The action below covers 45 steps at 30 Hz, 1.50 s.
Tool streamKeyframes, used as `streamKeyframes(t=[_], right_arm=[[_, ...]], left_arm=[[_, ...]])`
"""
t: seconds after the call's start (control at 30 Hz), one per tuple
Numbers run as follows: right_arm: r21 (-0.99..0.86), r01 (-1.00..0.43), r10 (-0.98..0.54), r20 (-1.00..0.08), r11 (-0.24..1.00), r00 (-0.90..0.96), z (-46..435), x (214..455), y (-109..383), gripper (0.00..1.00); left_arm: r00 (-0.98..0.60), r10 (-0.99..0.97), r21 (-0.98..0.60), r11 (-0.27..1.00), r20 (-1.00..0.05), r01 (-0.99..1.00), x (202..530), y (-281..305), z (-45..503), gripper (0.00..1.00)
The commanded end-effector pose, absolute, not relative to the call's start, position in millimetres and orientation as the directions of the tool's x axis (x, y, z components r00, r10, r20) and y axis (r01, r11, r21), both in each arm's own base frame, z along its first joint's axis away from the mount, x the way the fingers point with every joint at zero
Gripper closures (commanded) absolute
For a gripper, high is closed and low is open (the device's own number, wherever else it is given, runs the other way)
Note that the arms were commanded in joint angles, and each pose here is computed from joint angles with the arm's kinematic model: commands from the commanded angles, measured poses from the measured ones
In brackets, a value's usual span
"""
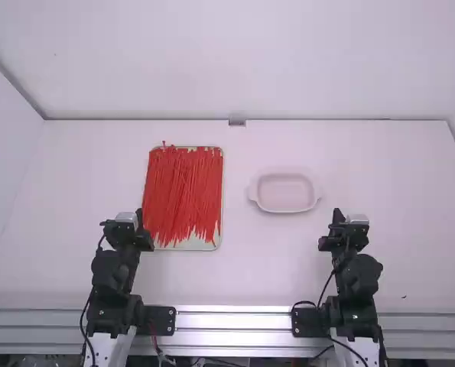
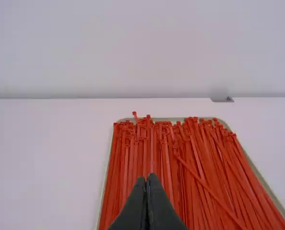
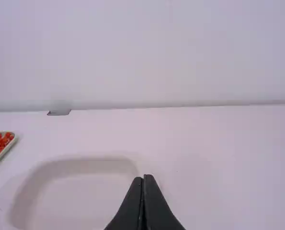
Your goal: Fasten the cable tie
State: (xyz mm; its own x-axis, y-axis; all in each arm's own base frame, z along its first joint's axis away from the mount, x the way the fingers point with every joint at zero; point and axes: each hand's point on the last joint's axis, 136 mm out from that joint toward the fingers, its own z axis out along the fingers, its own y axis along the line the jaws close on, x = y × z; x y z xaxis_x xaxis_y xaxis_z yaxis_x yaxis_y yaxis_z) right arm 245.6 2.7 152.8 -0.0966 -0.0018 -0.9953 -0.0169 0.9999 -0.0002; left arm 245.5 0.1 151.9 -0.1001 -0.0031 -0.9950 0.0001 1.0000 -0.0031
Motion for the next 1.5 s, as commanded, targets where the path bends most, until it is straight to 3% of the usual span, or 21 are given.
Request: streamKeyframes(t=[0.0,0.37,0.6,1.13,1.47], right_arm=[[-0.003,-0.016,-0.005,-0.995,1.000,-0.097,153,246,2,1.00],[0.004,-0.043,-0.001,-0.994,0.999,-0.112,164,246,8,0.95],[0.014,-0.083,-0.003,-0.980,0.996,-0.201,174,247,17,0.87],[0.051,-0.186,-0.052,-0.859,0.981,-0.509,188,261,48,0.58],[0.065,-0.250,-0.115,-0.758,0.966,-0.642,195,282,75,0.38]], left_arm=[[-0.100,-0.003,-0.003,1.000,-0.995,0.000,245,0,152,1.00],[-0.103,-0.008,-0.009,1.000,-0.995,0.016,245,-3,165,0.95],[-0.165,0.003,-0.006,0.999,-0.986,0.053,246,-9,179,0.87],[-0.435,-0.004,-0.075,0.986,-0.900,0.147,262,-32,200,0.59],[-0.588,0.020,-0.134,0.967,-0.809,0.218,282,-51,214,0.39]])
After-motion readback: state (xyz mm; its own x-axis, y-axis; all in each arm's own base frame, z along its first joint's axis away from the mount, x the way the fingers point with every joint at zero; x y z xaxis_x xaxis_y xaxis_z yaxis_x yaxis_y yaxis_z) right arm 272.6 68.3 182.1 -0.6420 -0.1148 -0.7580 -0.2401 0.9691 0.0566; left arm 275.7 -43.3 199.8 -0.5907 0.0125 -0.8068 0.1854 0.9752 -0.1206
